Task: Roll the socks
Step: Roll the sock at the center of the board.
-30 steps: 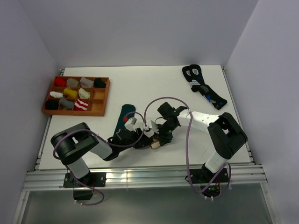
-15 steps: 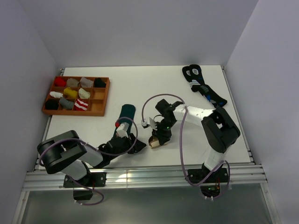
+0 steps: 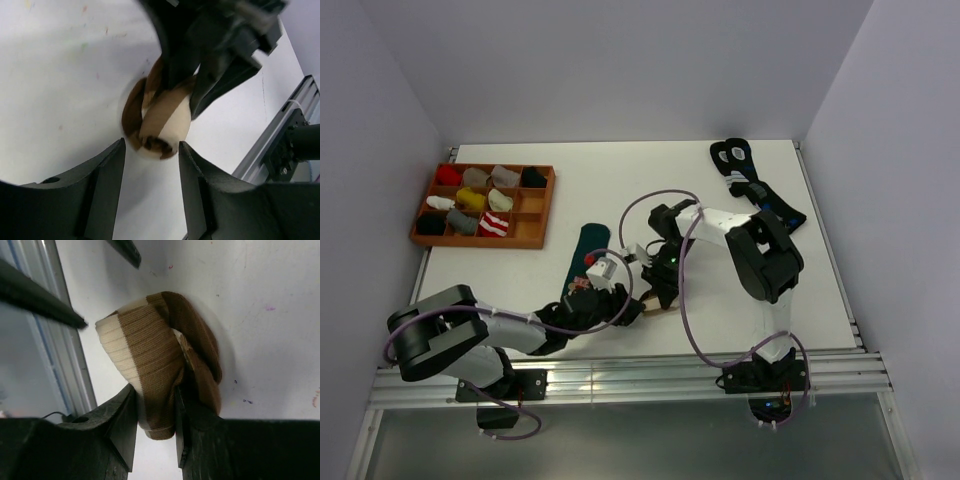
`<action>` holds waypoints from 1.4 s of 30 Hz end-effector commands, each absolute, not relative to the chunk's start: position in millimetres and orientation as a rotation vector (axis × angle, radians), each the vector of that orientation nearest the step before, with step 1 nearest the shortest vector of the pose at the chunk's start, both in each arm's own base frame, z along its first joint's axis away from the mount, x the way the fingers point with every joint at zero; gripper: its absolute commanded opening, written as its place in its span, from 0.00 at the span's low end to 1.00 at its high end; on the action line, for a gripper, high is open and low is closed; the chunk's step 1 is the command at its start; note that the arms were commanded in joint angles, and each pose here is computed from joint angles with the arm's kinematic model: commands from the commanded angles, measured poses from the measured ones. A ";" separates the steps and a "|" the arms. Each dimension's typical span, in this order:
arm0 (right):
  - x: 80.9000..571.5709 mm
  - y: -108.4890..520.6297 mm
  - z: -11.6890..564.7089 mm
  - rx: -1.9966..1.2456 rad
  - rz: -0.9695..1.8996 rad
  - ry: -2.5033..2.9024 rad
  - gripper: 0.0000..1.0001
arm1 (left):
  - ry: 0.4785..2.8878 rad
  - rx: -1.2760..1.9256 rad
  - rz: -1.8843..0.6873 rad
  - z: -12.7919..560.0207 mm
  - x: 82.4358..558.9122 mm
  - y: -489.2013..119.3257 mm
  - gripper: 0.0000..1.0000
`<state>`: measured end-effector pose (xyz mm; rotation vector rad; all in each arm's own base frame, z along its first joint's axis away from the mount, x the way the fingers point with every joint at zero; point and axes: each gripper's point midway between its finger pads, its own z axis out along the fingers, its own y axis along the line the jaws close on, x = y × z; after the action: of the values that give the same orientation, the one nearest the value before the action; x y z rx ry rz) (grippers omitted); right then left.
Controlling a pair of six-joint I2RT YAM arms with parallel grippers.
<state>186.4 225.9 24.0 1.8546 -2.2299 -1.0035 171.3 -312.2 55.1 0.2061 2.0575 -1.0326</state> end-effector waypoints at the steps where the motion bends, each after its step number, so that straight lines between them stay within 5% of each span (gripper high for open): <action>1: 166.1 184.3 -5.0 1.715 -0.808 -2.120 0.08 | 1.989 0.323 -0.946 74.1 185.8 -325.1 0.52; 42: 180.3 189.7 -11.2 1.647 -0.809 -2.202 0.08 | 1.986 0.575 -1.189 73.7 169.2 -379.5 0.55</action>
<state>157.9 205.3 25.0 1.5036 -2.1656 -0.9768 170.3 -367.1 64.0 0.5303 2.0187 -1.1417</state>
